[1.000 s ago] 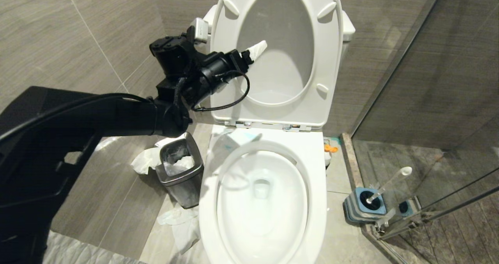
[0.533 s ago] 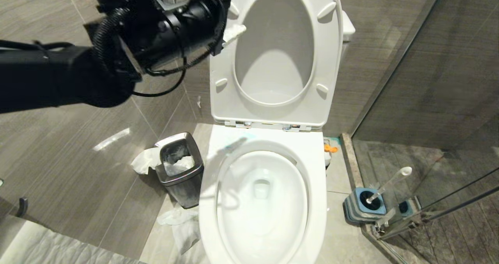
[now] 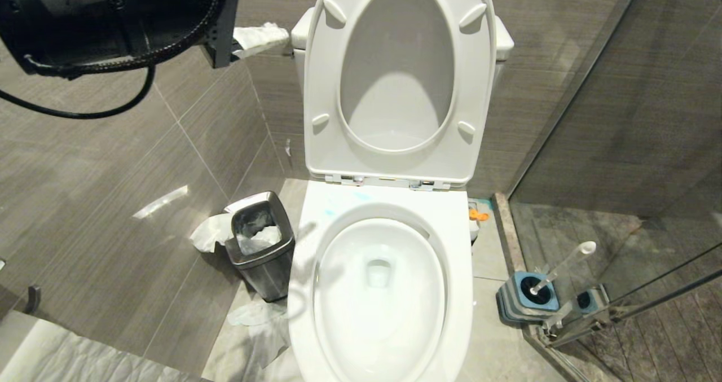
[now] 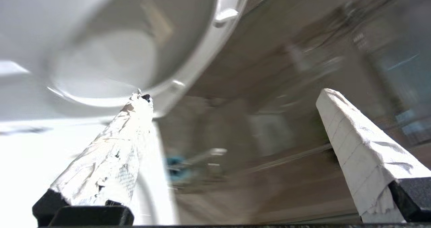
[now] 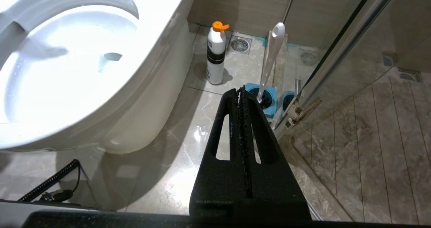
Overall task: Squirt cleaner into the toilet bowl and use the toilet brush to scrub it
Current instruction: Pour in the cleaning agent
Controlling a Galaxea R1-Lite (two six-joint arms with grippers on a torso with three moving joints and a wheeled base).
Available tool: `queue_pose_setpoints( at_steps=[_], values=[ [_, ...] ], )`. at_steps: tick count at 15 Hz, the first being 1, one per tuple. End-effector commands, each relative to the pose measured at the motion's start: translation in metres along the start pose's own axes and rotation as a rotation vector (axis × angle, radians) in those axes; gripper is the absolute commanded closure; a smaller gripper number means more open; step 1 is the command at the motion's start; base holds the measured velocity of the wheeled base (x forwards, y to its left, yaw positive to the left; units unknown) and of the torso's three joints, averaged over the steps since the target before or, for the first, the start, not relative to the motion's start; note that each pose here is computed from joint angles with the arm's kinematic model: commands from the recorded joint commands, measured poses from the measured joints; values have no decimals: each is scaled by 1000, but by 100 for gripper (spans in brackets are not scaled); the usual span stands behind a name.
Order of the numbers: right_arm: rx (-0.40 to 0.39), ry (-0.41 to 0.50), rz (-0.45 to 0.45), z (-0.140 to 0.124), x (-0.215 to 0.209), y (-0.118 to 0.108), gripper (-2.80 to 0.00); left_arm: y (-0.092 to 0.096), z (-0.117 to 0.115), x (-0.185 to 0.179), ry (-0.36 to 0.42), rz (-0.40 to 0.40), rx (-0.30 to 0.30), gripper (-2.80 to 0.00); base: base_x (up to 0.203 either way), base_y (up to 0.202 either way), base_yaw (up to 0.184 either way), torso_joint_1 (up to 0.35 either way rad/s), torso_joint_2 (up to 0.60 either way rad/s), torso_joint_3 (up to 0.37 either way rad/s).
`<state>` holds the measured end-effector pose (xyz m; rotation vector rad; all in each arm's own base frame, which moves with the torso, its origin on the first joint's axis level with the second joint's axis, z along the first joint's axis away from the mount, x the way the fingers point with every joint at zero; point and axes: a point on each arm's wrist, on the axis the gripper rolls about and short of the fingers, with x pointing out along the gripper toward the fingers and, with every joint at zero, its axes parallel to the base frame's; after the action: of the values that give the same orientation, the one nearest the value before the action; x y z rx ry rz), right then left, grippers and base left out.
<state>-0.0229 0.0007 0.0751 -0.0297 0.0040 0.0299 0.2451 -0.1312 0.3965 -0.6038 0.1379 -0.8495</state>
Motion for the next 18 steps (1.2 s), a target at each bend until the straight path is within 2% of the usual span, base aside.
queue_pose_setpoints(
  at_steps=[1, 3, 4, 6, 8, 14, 18],
  values=[
    [-1, 0, 1, 0, 0, 0, 0, -6, 8, -23, -34, 19, 261, -280, 0, 0, 0, 0, 0, 0],
    [-1, 0, 1, 0, 0, 0, 0, -8, 12, -31, -70, 72, 382, -280, 0, 0, 0, 0, 0, 0],
    [-1, 0, 1, 0, 0, 0, 0, -6, 13, -32, -77, 94, 410, -280, 0, 0, 0, 0, 0, 0],
    [-1, 0, 1, 0, 0, 0, 0, 0, 14, -38, -80, 129, 450, -280, 0, 0, 0, 0, 0, 0],
    [-1, 0, 1, 0, 0, 0, 0, -1, 16, -41, -89, 139, 477, -280, 0, 0, 0, 0, 0, 0],
    [-1, 0, 1, 0, 0, 0, 0, -5, 19, -46, -113, 186, 609, -280, 0, 0, 0, 0, 0, 0],
    [-1, 1, 1, 0, 0, 0, 0, -8, 20, -49, -121, 189, 618, -280, 0, 0, 0, 0, 0, 0]
  ],
)
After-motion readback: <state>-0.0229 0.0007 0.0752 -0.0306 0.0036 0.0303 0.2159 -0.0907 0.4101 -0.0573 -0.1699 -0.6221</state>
